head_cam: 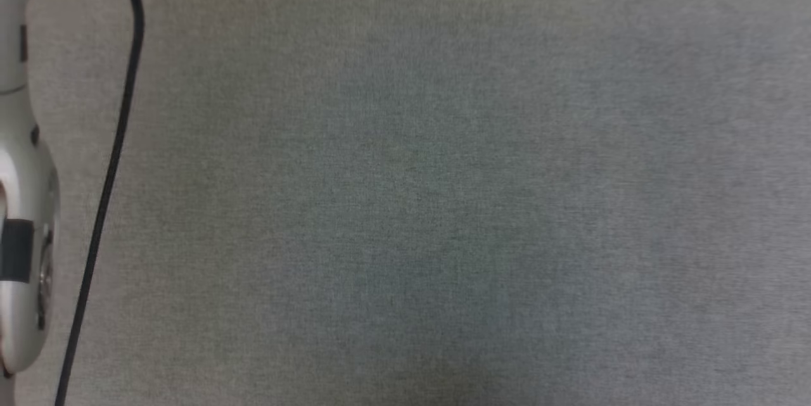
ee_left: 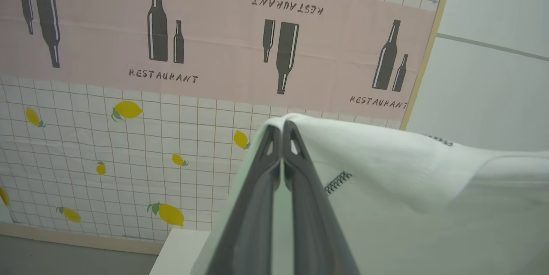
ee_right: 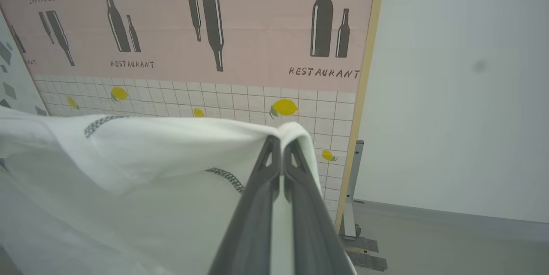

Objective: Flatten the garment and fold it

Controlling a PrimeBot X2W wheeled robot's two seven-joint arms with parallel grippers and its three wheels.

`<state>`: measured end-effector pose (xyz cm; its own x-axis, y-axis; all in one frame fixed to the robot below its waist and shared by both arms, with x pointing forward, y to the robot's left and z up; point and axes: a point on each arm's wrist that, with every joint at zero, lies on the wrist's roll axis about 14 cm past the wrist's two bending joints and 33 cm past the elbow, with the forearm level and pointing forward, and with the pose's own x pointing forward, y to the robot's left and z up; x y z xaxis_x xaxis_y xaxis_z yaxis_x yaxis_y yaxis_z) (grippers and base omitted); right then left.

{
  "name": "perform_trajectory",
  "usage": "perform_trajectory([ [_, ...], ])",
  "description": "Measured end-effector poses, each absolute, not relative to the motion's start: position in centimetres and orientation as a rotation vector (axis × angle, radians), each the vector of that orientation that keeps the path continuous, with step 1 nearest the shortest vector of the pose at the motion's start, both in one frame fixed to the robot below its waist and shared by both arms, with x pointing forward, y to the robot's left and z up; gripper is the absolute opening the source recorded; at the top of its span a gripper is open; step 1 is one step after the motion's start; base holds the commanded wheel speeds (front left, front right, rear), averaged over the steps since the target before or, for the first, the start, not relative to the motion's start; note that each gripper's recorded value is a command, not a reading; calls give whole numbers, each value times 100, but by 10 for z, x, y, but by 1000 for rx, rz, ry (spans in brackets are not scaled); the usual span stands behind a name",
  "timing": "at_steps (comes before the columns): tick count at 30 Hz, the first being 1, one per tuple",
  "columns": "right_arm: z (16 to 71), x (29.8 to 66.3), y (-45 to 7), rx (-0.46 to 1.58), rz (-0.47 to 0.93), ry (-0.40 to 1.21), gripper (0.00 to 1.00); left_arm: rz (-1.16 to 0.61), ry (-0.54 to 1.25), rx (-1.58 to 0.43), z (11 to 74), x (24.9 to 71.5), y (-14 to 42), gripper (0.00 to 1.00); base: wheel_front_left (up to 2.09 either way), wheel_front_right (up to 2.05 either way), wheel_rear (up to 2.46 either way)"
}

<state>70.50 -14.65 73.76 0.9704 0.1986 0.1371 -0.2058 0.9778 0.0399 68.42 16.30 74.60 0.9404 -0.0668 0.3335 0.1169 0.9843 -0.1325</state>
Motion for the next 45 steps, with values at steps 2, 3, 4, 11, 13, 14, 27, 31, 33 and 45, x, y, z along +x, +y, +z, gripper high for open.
perform_trajectory([
  [2, 713, 714, -144, 62, 219, -91, 0, -96, -290, -149, 718, 694, 163, 0, 0, 0, 0],
  [3, 698, 719, -142, 59, 226, -66, 0, -101, -257, -153, 699, 698, 163, 0, 0, 0, 0],
  [4, 685, 722, -142, 59, 230, -45, 0, -104, -231, -160, 685, 701, 161, 0, 0, 0, 0],
  [11, 590, 716, -141, 50, 280, 117, 0, -147, -89, -208, 606, 693, 158, 0, 0, 0, 0],
  [13, 573, 703, -139, 67, 303, 146, 0, -154, -71, -213, 595, 682, 162, 0, 0, 0, 0],
  [14, 567, 697, -139, 69, 311, 155, 0, -157, -67, -219, 592, 678, 163, 0, 0, 0, 0],
  [27, 493, 543, -157, 252, 312, 326, 0, -180, 117, -411, 519, 524, 163, 0, 0, 0, 0],
  [31, 485, 493, -163, 289, 287, 356, 0, -160, 211, -462, 497, 466, 160, 0, 0, 0, 0],
  [33, 483, 468, -168, 299, 272, 371, 0, -144, 251, -480, 491, 437, 161, 0, 0, 0, 0],
  [45, 458, 352, -193, 194, 191, 557, 0, -111, 546, -442, 443, 309, 157, 0, 0, 0, 0],
])
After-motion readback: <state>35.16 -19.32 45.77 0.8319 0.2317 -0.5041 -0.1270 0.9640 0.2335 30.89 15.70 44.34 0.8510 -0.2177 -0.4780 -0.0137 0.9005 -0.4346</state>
